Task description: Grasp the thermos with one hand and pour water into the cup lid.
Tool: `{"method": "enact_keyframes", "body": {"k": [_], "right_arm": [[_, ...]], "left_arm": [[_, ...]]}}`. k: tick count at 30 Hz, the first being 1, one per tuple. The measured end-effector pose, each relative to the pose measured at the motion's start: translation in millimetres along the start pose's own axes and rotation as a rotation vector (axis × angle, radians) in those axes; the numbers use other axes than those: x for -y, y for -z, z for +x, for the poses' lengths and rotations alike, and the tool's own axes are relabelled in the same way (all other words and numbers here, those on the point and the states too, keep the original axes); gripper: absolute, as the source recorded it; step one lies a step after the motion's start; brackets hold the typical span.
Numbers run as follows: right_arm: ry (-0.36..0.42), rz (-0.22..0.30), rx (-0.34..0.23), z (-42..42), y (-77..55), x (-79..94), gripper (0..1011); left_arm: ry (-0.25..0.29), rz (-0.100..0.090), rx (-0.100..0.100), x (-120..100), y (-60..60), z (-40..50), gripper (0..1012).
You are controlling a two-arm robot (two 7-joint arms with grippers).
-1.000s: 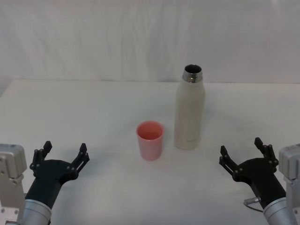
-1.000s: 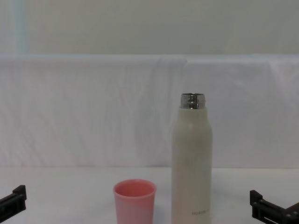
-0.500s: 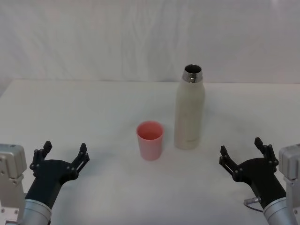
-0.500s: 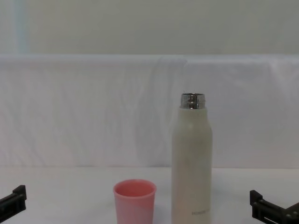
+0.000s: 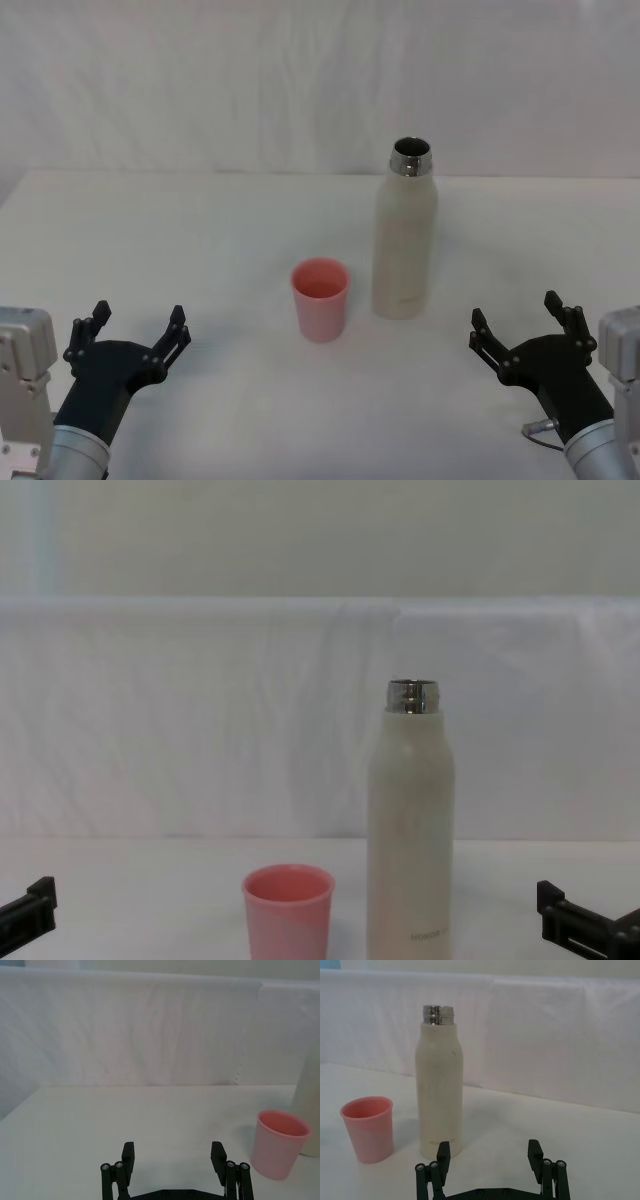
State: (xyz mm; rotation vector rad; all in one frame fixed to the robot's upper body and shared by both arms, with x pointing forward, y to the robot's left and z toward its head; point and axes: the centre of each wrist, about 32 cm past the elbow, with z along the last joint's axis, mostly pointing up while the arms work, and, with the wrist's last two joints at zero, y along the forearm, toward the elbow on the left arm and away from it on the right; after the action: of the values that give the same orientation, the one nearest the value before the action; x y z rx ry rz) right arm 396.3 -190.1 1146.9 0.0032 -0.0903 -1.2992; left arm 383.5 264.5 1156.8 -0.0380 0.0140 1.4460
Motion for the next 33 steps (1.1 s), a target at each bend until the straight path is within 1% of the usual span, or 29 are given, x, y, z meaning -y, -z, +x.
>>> {"method": "enact_keyframes", "body": {"k": [8, 14, 15, 21, 22, 25, 33], "right_arm": [[-0.031, -0.006, -0.006, 6.2, -7.3, -0.7, 1001], [-0.087, -0.025, -0.022, 15.4, -15.1, -7.1, 1001], [-0.087, -0.025, -0.022, 15.4, -15.1, -7.1, 1001], [-0.164, -0.051, -0.025, 23.5, -23.4, -21.0, 1001], [-0.164, -0.051, -0.025, 23.5, -23.4, -21.0, 1001], [-0.199, -0.061, -0.021, 25.8, -27.0, -30.9, 1001], [-0.243, -0.084, -0.023, 27.3, -27.6, -48.0, 1001]], "left_arm": [[0.0, 0.0, 0.0, 0, 0.0, 0.0, 1001], [0.0, 0.0, 0.0, 0, 0.0, 0.0, 1001], [0.0, 0.0, 0.0, 0, 0.0, 0.0, 1001], [0.0, 0.0, 0.0, 0, 0.0, 0.0, 1001], [0.0, 0.0, 0.0, 0, 0.0, 0.0, 1001], [0.0, 0.0, 0.0, 0, 0.0, 0.0, 1001], [0.0, 0.0, 0.0, 0, 0.0, 0.0, 1001]]}}
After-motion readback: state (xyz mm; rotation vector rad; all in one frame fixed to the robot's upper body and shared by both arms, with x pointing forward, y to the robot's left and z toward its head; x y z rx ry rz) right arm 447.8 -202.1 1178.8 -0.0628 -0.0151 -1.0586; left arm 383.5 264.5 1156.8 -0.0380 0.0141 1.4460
